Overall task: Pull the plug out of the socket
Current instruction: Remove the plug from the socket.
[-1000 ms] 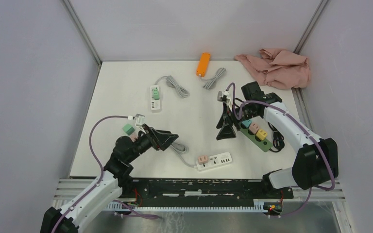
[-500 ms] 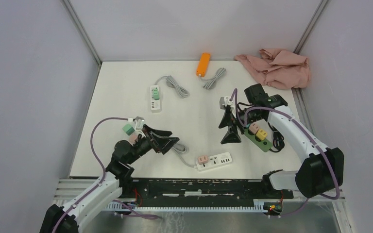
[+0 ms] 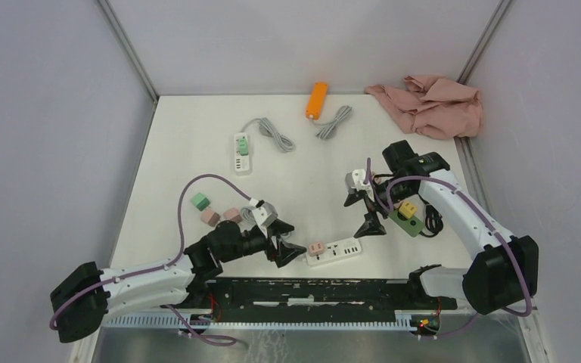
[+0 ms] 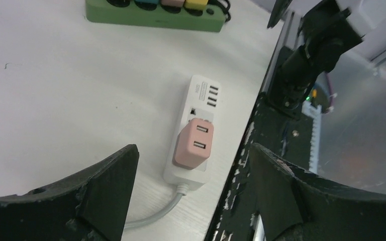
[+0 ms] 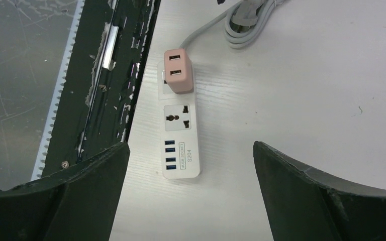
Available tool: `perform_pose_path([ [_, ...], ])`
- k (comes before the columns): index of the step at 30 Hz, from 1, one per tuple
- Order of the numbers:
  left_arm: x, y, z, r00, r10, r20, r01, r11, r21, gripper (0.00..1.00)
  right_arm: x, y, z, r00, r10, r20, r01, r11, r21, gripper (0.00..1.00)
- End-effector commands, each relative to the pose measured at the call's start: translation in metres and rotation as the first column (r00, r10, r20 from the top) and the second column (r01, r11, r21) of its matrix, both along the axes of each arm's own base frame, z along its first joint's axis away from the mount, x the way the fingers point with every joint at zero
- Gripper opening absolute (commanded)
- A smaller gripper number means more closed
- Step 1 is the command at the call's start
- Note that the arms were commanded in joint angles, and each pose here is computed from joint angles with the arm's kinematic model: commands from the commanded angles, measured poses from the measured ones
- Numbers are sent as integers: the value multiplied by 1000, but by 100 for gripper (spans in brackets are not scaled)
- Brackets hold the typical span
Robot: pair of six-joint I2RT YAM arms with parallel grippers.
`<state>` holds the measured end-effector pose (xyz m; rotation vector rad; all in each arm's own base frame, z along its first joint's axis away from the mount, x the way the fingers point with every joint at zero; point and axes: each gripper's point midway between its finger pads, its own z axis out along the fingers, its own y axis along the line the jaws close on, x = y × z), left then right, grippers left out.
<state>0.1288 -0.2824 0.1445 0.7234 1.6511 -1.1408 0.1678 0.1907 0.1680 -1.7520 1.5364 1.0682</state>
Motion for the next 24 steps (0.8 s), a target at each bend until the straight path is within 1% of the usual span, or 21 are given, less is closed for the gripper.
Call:
perform_pose_path([
  [1, 14, -9, 0, 980, 2, 201, -26, 993, 114, 86, 3, -1, 1, 998, -9, 67, 9, 1000, -5, 100],
  [4, 11, -21, -7, 971, -52, 233, 11, 985, 173, 84, 4, -2, -2, 997, -11, 71, 12, 1000, -23, 100],
  [9, -1, -40, -12, 956, -126, 267, 70, 975, 209, 84, 5, -1, -6, 997, -11, 70, 13, 999, -33, 100],
  [15, 0, -50, -23, 948, -117, 296, 38, 965, 259, 83, 2, 1, -8, 998, 3, 62, -1, 999, -37, 100],
  [20, 3, -59, -31, 948, -112, 296, 21, 956, 294, 79, 0, 4, -12, 998, 11, 60, -8, 999, -44, 100],
  [24, 3, -67, -36, 948, -122, 293, 27, 951, 307, 73, 0, 5, -18, 997, 19, 72, -15, 998, -57, 100],
])
